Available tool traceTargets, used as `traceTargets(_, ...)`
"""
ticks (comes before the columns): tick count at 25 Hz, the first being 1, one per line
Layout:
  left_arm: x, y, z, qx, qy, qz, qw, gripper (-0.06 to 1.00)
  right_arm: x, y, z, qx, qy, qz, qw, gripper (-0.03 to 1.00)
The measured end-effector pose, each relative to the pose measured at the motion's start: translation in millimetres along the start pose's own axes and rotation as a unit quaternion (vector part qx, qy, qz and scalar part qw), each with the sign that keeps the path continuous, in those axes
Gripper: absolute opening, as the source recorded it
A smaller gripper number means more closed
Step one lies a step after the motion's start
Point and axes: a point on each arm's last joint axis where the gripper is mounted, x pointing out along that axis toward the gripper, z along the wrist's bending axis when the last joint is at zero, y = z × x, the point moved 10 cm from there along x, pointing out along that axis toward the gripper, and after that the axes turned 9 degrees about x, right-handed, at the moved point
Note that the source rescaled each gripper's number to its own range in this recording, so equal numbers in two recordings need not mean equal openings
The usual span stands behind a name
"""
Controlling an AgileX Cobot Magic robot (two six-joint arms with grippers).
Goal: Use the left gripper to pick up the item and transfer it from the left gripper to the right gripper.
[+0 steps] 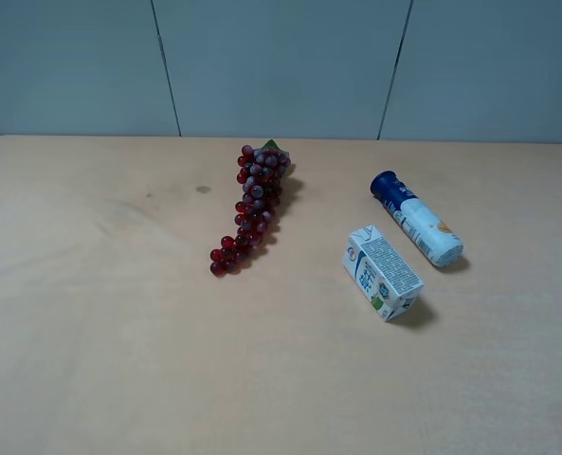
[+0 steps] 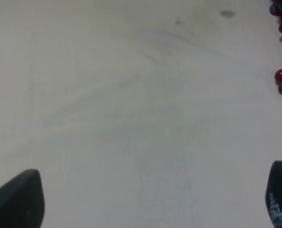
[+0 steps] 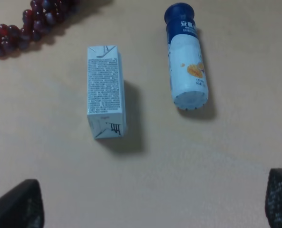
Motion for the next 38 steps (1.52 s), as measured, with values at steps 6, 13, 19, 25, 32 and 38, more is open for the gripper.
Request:
traceTargets(6, 0.0, 0.0, 0.0, 0.000, 0.000, 0.000, 1.000, 0.89, 0.0, 0.0, 0.0, 0.000, 0.000, 0.000, 1.000, 1.00)
traceTargets(13, 0.0, 0.0, 0.0, 0.000, 0.000, 0.000, 1.000, 0.89, -0.8, -1.5, -8.2, 0.023, 0.034, -0.008, 0.999, 1.00)
traceTargets(19, 0.0, 0.0, 0.0, 0.000, 0.000, 0.000, 1.000, 0.89, -22.6, -5.4, -32.1, 0.092, 0.144, -0.088, 0.981, 1.00)
traceTargets(25, 0.0, 0.0, 0.0, 0.000, 0.000, 0.000, 1.000, 0.89, -32.8, -3.5, -48.8, 0.144, 0.236, -0.112, 0.954, 1.00)
traceTargets(32, 0.0, 0.0, 0.0, 0.000, 0.000, 0.000, 1.000, 0.89, -33.9, -3.1, -50.4, 0.150, 0.246, -0.114, 0.951, 1.00)
traceTargets(38, 0.0, 0.0, 0.0, 0.000, 0.000, 0.000, 1.000, 0.89, -33.9, -3.1, -50.4, 0.150, 0.246, -0.114, 0.951, 1.00)
